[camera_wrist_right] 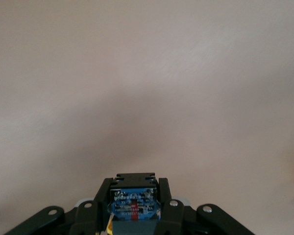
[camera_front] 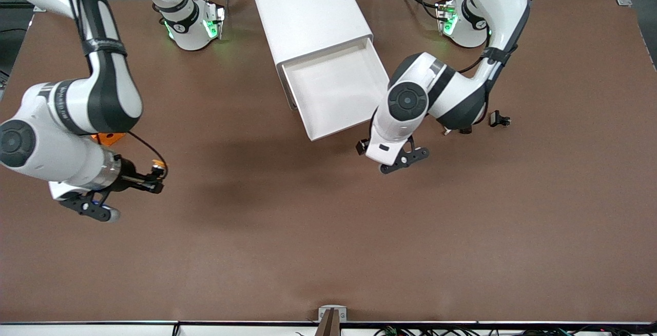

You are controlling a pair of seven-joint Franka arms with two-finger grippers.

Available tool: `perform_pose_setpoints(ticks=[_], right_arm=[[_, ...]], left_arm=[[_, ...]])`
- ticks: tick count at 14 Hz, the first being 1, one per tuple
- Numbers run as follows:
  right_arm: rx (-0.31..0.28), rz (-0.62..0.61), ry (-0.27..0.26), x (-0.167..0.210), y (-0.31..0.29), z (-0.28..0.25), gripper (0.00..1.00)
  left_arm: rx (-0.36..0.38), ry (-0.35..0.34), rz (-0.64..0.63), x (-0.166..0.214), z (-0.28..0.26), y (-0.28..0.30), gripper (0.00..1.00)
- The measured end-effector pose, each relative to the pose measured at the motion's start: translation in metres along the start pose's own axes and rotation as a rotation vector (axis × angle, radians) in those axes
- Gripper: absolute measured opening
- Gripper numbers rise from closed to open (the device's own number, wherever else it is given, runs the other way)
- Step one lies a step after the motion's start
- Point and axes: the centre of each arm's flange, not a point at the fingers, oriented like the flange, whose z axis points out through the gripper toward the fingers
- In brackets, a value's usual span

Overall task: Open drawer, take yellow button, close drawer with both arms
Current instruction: 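Lift the button out with the right gripper while the left gripper closes the drawer, then lower the button beside the orange cube and open the right gripper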

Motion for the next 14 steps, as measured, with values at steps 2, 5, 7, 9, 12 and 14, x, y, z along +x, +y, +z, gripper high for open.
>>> perform_pose_setpoints(ticks=[2,5,7,9,12,14], right_arm=[[0.001,-0.043,0.031,0.018,0.043,0.017,0.41],[-0.005,-0.101,0.066,0.041,0.109,0.068,0.41],[-0.014,-0.134,0.070,0.051,0.148,0.098,0.41],[-0.020,-0.160,0.071,0.058,0.176,0.120,0.41],[-0.028,-0.179,0.069,0.063,0.199,0.155,0.41],[-0.031,-0.180,0.063,0.064,0.211,0.171,0.41]], left_arm=[[0.021,-0.015,0.011,-0.019,0.001,0.007,1.00],[0.032,-0.029,0.021,-0.043,-0.005,0.016,1.00],[0.038,-0.035,0.015,-0.052,-0.007,0.018,1.00],[0.048,-0.043,-0.001,-0.061,-0.006,0.021,1.00],[0.072,-0.064,-0.013,-0.085,-0.002,0.027,1.00],[0.073,-0.092,-0.026,-0.101,-0.001,0.032,1.00]])
